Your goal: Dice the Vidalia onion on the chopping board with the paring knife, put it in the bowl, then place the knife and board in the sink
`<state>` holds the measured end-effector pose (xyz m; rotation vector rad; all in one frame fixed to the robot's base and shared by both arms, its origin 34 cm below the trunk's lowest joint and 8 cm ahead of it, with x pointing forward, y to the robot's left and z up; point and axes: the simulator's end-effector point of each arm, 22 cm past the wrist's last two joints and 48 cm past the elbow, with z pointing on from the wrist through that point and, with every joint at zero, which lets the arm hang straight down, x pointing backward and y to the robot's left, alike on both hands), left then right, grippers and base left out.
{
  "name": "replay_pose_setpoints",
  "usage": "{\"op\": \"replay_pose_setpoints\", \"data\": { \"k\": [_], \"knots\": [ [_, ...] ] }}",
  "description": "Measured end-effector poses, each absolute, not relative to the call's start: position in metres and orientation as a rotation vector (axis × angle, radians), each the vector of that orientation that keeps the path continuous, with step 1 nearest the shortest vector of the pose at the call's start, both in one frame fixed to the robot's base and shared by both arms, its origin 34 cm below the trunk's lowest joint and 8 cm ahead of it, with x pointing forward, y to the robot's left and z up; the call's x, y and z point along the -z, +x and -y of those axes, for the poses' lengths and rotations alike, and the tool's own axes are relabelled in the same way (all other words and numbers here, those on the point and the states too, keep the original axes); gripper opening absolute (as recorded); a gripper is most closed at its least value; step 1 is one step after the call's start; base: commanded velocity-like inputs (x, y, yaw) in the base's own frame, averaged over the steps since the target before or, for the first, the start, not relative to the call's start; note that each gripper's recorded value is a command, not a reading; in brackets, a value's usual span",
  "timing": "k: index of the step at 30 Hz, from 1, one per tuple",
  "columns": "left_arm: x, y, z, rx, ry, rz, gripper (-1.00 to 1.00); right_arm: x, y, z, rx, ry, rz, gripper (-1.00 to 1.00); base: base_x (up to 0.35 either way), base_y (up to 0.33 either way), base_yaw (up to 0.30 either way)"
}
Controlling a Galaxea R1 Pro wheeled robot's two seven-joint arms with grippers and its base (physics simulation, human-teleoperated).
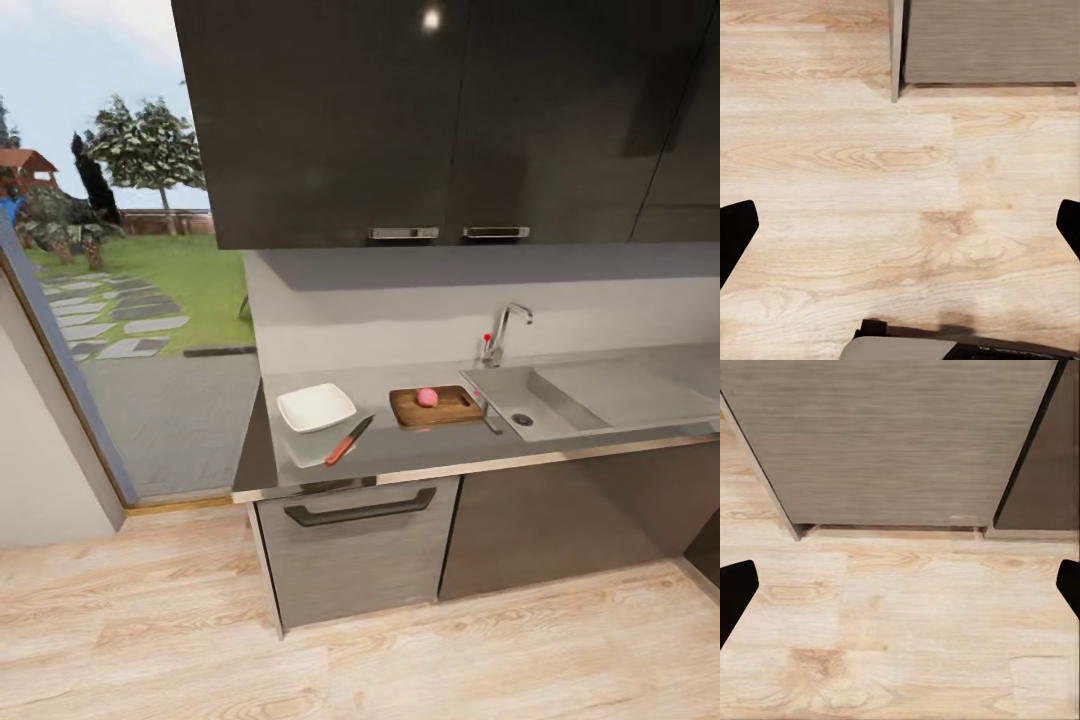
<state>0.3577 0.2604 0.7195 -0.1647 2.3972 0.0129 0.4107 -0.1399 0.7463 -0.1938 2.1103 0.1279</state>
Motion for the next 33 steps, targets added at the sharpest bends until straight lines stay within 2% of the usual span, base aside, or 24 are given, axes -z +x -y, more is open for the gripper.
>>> {"op": "replay_pose_setpoints", "data": {
  "k": [7,13,23,33],
  "knots": [
    [-0.717,0.354,-0.26,-0.013,-0.165,-2.407,1.0,-0.826,0.478,0.225,0.235,0.07,-1.901,1.0,0.0,0.0,0.0],
    [-0.715,0.352,-0.26,-0.012,-0.166,-2.414,1.0,-0.918,0.526,0.265,0.364,0.169,-1.79,1.0,0.0,0.0,0.0],
    [-0.709,0.345,-0.259,-0.011,-0.168,-2.432,1.0,-0.998,0.56,0.273,0.38,0.228,-1.71,1.0,0.0,0.0,0.0],
    [-0.706,0.341,-0.257,-0.008,-0.169,-2.442,1.0,-1.087,0.652,0.228,0.321,0.152,-1.673,1.0,0.0,0.0,0.0]
  ]
}}
